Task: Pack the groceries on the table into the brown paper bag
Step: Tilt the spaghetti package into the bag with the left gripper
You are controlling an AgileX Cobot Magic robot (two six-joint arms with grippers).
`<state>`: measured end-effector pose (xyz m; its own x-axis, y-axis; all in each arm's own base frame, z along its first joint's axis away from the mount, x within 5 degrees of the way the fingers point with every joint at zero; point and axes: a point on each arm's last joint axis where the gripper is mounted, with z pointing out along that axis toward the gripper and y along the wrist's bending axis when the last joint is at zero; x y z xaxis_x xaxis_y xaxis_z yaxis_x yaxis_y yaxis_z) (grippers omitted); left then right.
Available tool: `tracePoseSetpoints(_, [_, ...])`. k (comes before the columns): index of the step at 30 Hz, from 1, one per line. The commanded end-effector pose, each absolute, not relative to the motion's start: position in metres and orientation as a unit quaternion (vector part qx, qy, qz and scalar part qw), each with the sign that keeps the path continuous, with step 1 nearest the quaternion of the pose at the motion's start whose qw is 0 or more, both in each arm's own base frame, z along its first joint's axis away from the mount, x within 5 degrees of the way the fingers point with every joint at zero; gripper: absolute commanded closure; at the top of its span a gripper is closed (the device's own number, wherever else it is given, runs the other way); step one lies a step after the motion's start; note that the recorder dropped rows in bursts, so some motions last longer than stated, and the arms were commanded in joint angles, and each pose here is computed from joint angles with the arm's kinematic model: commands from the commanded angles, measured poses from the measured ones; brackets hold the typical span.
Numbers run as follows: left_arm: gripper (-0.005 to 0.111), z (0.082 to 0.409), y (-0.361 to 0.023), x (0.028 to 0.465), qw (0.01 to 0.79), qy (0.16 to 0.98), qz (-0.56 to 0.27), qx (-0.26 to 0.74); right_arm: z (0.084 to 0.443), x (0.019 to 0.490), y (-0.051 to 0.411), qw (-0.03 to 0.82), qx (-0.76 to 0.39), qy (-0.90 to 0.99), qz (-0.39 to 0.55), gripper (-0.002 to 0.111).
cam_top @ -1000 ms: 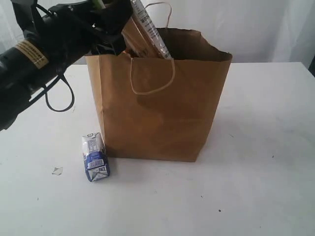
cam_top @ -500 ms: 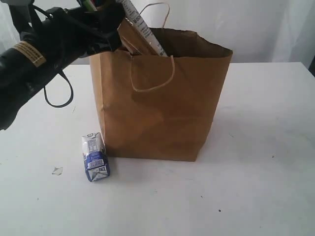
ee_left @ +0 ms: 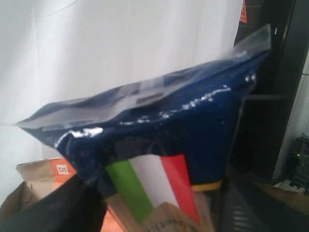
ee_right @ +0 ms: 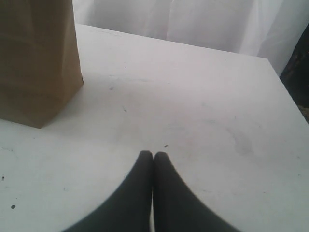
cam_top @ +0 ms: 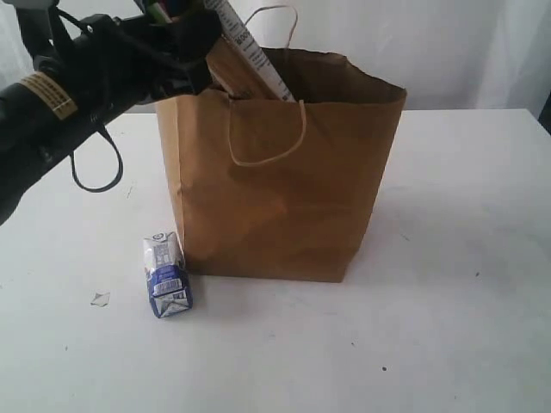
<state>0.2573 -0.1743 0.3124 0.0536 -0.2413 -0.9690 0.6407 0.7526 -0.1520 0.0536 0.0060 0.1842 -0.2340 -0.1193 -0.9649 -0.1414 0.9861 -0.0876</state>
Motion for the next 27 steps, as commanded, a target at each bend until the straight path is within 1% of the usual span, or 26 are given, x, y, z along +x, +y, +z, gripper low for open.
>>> tracePoseSetpoints(1, [0.048, 0.311, -0.170, 0.251, 0.686, 0.641, -0.292, 0.183, 0.183, 0.053, 0.006, 0.615, -0.081, 0.785, 0.007, 0.108])
tracePoseSetpoints(9, [0.048, 0.301, -0.162, 0.239, 0.682, 0.645, -0.296, 0.177, 0.183, 0.053, 0.006, 0.615, -0.081, 0.785, 0.007, 0.108])
tracePoseSetpoints(15, [0.048, 0.302, -0.161, 0.239, 0.683, 0.646, -0.297, 0.167, 0.183, 0.053, 0.006, 0.615, -0.081, 0.785, 0.007, 0.108])
tracePoseSetpoints(18, [0.048, 0.305, -0.160, 0.239, 0.694, 0.633, -0.305, 0.157, 0.183, 0.053, 0.006, 0.615, -0.081, 0.785, 0.007, 0.108])
tracePoseSetpoints(22, [0.048, 0.322, -0.163, 0.246, 0.714, 0.616, -0.290, 0.163, 0.183, 0.053, 0.006, 0.615, -0.081, 0.785, 0.007, 0.108])
tracePoseSetpoints(24, [0.048, 0.331, -0.167, 0.250, 0.715, 0.613, -0.291, 0.170, 0.183, 0.053, 0.006, 0.615, -0.081, 0.785, 0.007, 0.108])
tracePoseSetpoints(27, [0.048, 0.333, -0.173, 0.254, 0.707, 0.615, -0.298, 0.182, 0.183, 0.053, 0.006, 0.615, -0.081, 0.785, 0.007, 0.108])
